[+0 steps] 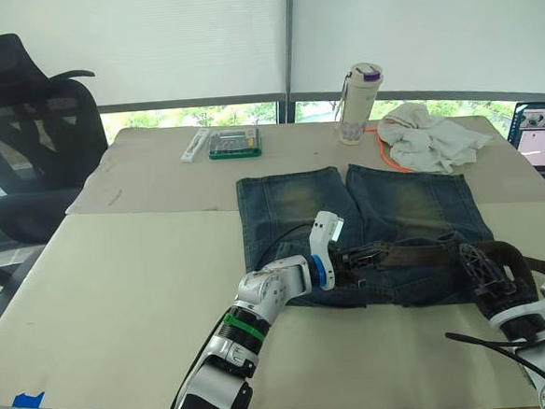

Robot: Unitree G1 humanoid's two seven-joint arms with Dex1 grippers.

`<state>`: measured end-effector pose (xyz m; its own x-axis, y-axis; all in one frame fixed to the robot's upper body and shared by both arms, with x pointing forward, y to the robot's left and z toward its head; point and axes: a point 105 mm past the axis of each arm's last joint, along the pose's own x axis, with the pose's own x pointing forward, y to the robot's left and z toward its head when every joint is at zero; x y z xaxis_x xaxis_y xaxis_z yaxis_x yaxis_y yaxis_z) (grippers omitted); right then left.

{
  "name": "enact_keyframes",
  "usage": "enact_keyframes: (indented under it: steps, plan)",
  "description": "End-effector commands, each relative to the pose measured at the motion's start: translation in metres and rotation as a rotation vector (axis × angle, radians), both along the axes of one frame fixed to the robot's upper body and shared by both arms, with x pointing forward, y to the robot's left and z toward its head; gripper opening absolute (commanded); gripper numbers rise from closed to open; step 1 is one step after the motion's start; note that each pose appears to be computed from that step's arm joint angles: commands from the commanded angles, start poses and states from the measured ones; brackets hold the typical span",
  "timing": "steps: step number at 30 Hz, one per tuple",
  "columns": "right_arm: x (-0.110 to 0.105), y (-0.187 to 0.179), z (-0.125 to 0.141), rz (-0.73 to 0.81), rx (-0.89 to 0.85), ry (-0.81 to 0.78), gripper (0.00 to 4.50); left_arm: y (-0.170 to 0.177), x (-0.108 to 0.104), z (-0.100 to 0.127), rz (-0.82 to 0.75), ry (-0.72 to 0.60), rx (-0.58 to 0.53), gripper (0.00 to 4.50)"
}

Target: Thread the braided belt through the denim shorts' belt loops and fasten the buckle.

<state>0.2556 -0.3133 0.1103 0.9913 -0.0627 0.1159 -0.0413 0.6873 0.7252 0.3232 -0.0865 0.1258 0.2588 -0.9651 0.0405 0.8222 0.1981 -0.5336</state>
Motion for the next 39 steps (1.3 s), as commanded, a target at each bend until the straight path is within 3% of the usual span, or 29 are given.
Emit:
enact_keyframes:
  steps: [1, 5, 12, 15, 18, 21, 26, 36, 37, 39]
  plan:
    - [-0.006, -0.011, 0.017, -0.047, 0.009, -0.058, 4.47, -0.021, -0.005, 0.049, -0.021, -0.058, -0.144, 0.0]
    - [-0.009, -0.016, 0.018, -0.08, 0.033, -0.062, 4.47, 0.003, 0.006, 0.054, 0.037, -0.056, -0.161, 0.0]
    - [-0.008, -0.012, 0.02, -0.054, 0.05, -0.072, 4.47, 0.044, 0.006, 0.04, 0.045, -0.032, -0.079, 0.0]
    - [-0.011, 0.015, 0.037, 0.116, 0.098, -0.163, 4.47, 0.045, 0.007, 0.043, 0.055, -0.003, -0.113, 0.0]
    - [-0.025, 0.061, 0.056, 0.402, 0.158, -0.239, 4.47, 0.04, 0.005, 0.045, 0.046, 0.017, -0.13, 0.0]
    - [-0.034, 0.1, 0.042, 0.616, 0.105, -0.125, 4.47, 0.031, -0.001, 0.048, 0.022, 0.036, -0.166, 0.0]
    - [-0.007, 0.102, 0.017, 0.523, 0.095, -0.054, 4.47, 0.032, -0.013, 0.056, -0.058, 0.12, -0.258, 0.0]
    - [0.009, 0.11, 0.048, 0.516, 0.186, -0.238, 4.47, 0.036, -0.014, 0.05, -0.067, 0.158, -0.23, 0.0]
    - [0.009, 0.111, 0.05, 0.519, 0.186, -0.247, 3.96, 0.036, -0.013, 0.049, -0.063, 0.16, -0.229, 0.0]
    - [0.007, 0.113, 0.051, 0.532, 0.175, -0.249, 3.36, 0.036, -0.013, 0.049, -0.06, 0.16, -0.226, 0.0]
